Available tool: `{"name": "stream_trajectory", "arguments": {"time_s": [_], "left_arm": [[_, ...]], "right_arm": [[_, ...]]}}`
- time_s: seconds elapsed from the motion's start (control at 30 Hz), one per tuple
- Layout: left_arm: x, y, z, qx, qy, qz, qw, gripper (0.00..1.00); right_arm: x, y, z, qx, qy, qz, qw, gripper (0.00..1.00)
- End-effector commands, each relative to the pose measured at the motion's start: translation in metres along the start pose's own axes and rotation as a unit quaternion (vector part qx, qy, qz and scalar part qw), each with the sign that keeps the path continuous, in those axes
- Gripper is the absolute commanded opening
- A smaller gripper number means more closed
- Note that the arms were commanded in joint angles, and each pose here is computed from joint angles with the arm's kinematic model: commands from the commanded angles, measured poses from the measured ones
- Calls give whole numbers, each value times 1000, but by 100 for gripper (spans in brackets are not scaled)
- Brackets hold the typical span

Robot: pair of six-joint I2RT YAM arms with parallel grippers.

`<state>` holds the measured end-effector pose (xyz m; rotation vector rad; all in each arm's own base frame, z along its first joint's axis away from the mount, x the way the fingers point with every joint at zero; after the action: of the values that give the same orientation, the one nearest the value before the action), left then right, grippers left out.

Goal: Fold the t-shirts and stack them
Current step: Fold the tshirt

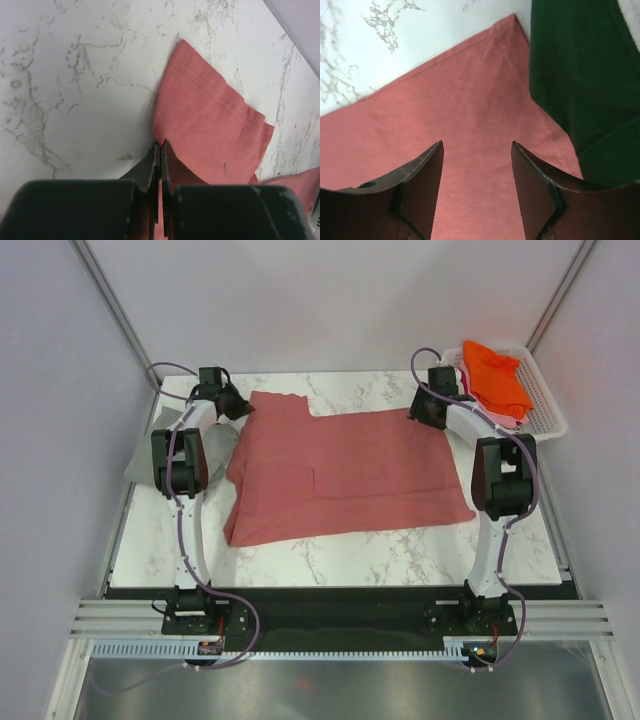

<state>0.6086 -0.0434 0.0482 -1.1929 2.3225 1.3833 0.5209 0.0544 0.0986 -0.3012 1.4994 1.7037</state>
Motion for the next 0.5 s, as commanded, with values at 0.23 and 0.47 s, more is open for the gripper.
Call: {"name": "stream_trajectory", "arguments": {"time_s": [0.23, 0.47], "left_arm": [[-7, 16, 26, -33, 37, -23, 998, 2], [-5, 17, 25, -21, 42, -27, 999, 2]], "right_arm": [[-16, -20, -7, 50, 21, -18, 998, 63], [-30, -39, -1, 58, 13, -36, 998, 64]]}}
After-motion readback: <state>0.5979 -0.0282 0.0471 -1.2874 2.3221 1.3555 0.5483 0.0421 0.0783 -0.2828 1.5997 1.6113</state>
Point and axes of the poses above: each gripper's point midway between its finger pads, its own y axis back along the fingers, its own z axis along the line the jaws close on, x = y × z, the point moved 3 cm from there along y, back along the fingers, and after that the axes turned 5 degrees about -y, right-handed, at the moved point
